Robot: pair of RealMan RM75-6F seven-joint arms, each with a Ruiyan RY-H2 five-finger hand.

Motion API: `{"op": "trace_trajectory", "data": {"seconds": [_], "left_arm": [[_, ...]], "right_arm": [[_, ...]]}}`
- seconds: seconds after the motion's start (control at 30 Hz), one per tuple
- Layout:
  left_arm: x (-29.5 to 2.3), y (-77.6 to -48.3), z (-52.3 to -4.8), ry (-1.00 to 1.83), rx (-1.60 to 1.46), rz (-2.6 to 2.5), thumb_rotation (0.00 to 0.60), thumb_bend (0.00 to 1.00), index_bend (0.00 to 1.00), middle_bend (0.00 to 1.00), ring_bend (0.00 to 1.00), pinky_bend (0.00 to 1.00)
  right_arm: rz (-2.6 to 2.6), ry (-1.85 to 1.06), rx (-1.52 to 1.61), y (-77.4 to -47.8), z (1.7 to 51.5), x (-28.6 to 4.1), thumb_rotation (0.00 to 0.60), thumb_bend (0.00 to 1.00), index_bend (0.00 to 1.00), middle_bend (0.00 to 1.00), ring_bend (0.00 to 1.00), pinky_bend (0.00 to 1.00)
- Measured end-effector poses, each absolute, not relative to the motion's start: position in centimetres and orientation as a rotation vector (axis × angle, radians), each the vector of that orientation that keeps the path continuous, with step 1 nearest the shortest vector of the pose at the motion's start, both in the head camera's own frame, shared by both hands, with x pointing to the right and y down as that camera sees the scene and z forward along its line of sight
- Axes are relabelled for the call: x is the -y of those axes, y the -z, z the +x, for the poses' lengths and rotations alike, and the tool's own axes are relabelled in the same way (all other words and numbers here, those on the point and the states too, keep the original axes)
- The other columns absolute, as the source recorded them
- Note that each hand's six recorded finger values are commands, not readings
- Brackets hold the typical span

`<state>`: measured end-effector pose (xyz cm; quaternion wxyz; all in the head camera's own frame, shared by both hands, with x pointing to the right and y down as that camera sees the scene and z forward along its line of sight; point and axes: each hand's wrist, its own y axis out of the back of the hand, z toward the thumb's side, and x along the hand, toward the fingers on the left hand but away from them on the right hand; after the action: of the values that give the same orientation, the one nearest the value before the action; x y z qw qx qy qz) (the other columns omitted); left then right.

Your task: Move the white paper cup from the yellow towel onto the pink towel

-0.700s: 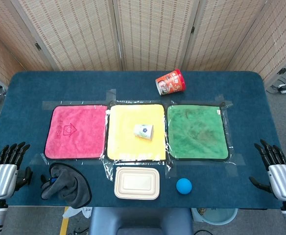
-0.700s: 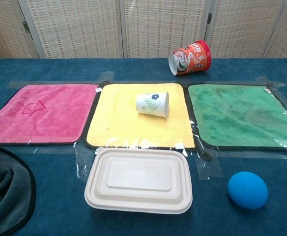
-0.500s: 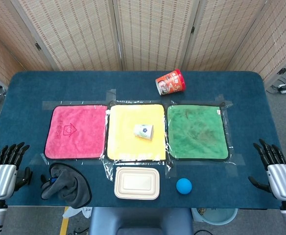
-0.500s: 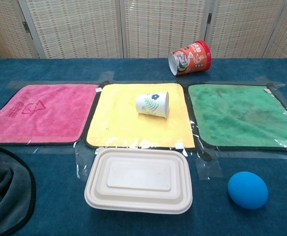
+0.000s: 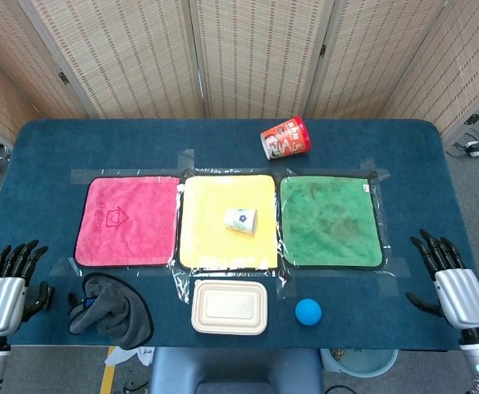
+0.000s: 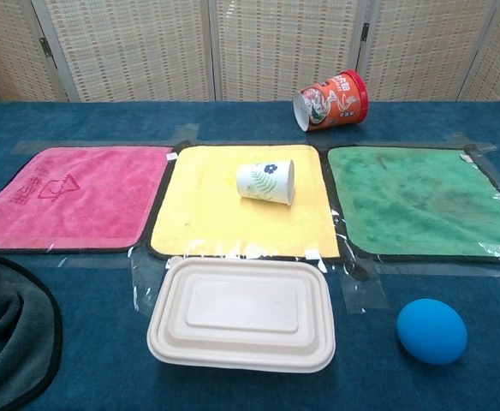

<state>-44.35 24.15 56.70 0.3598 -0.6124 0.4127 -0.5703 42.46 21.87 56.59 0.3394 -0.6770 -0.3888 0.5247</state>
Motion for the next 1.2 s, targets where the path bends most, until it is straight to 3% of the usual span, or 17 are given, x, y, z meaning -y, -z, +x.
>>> {"op": "trace_trajectory", "data": {"seconds": [0.53,0.87,1.2], "left_arm": [[-24.3,-56.8,-44.4,1.471,-1.071,-1.588,0.600,0.58,0.19,0.12,0.12,0.00],[-24.7,-55.8,-45.0,1.466,-1.098,-1.569,0.600,0.58,0.20,0.13,0.13,0.00],[-25.0,-55.4,-45.3,1.466,-1.103,-1.563,0.600,0.58,0.20,0.14,0.13,0.00]], "right_arm": [[-1.815,-1.316,0.932,-58.9,39.5,-18.4,0.600,0.23,0.00,0.02,0.07,0.01],[-1.941,-1.168,0.715,-63.8,29.8,-11.0,0.600,0.24,0.00,0.02,0.07,0.01],[-1.940,-1.137,0.608,-68.2,22.9,-6.4,0.600,0.24,0.00,0.02,0.07,0.01]]}}
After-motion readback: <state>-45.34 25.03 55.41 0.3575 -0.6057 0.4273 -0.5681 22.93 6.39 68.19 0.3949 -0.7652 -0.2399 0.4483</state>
